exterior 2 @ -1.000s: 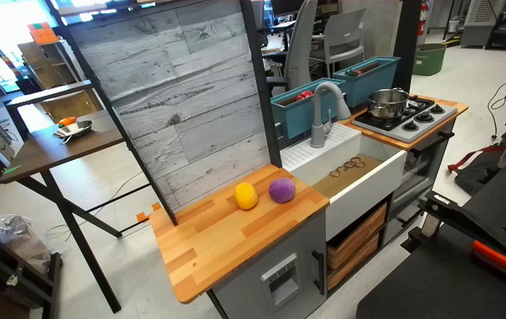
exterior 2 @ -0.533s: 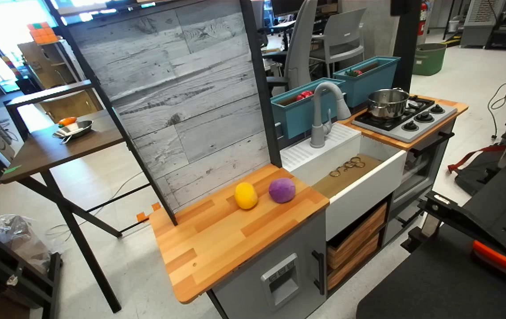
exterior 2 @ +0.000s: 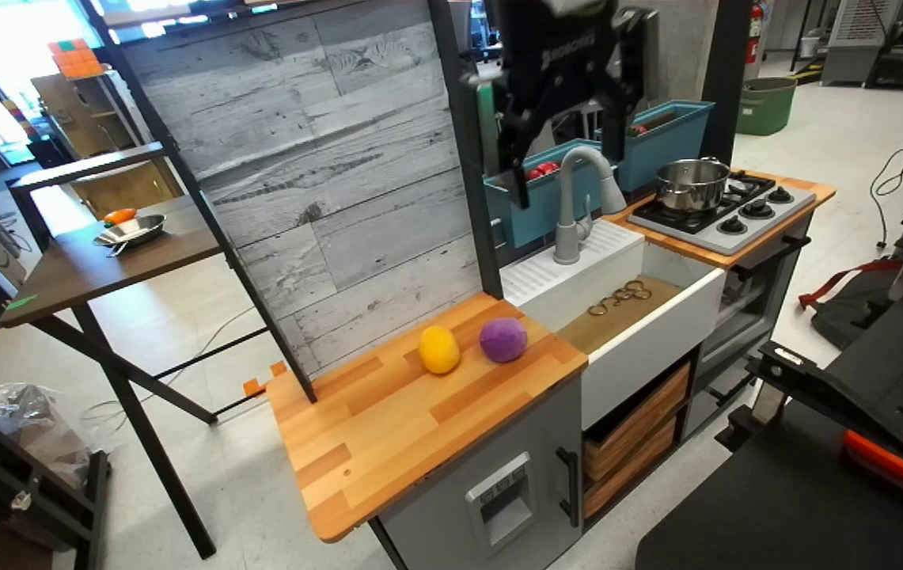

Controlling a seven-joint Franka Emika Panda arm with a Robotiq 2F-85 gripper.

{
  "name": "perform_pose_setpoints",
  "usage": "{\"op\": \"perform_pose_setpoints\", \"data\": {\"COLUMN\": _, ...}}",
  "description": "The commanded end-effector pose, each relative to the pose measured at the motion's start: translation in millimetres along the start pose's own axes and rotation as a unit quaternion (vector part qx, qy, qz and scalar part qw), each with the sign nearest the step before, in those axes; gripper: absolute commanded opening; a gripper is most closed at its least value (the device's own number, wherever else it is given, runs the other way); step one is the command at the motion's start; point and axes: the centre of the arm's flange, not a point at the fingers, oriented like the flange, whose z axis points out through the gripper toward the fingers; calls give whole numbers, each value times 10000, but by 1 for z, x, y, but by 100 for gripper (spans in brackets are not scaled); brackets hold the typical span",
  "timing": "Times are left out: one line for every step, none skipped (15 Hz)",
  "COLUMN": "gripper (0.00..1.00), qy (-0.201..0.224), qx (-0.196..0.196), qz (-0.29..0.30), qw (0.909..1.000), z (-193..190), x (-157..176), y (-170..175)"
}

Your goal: Put the orange plushy in the sink

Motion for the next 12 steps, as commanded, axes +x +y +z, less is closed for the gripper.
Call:
{"op": "perform_pose_setpoints", "data": {"gripper": 100, "qy": 608, "qx": -311, "qz": 15, "qw": 9977, "z": 53, "x": 40, "y": -61}}
{"op": "perform_pose_setpoints", "data": {"gripper": 100, "qy": 755, "qx": -429, "qz": 26, "qw": 9962, "z": 65, "x": 48, "y": -71}}
{"op": "perform_pose_setpoints", "data": {"gripper": 100, "qy": 887, "qx": -510, "qz": 92, "qw": 9947, "z": 76, "x": 60, "y": -79}}
{"op": "perform_pose_setpoints", "data": {"gripper": 100, "qy": 1003, "qx": -577, "qz": 184, "qw": 9931, "z": 85, "x": 70, "y": -86}}
{"op": "perform_pose_setpoints", "data": {"gripper": 100, "qy": 982, "qx": -566, "qz": 340, "qw": 9930, "z": 95, "x": 81, "y": -93}}
{"op": "perform_pose_setpoints", "data": {"gripper": 100, "qy": 942, "qx": -550, "qz": 499, "qw": 9928, "z": 105, "x": 90, "y": -100}}
{"op": "perform_pose_setpoints", "data": {"gripper": 100, "qy": 904, "qx": -517, "qz": 606, "qw": 9927, "z": 115, "x": 97, "y": -107}}
{"op": "perform_pose_setpoints", "data": {"gripper": 100, "qy": 834, "qx": -432, "qz": 732, "qw": 9929, "z": 124, "x": 102, "y": -114}}
{"op": "perform_pose_setpoints", "data": {"gripper": 100, "qy": 769, "qx": -367, "qz": 844, "qw": 9928, "z": 133, "x": 106, "y": -119}}
{"op": "perform_pose_setpoints", "data": {"gripper": 100, "qy": 687, "qx": -286, "qz": 967, "qw": 9925, "z": 142, "x": 109, "y": -124}}
{"op": "perform_pose_setpoints", "data": {"gripper": 100, "qy": 587, "qx": -218, "qz": 1083, "qw": 9921, "z": 153, "x": 111, "y": -130}}
{"op": "perform_pose_setpoints", "data": {"gripper": 100, "qy": 529, "qx": -169, "qz": 1170, "qw": 9916, "z": 161, "x": 113, "y": -135}}
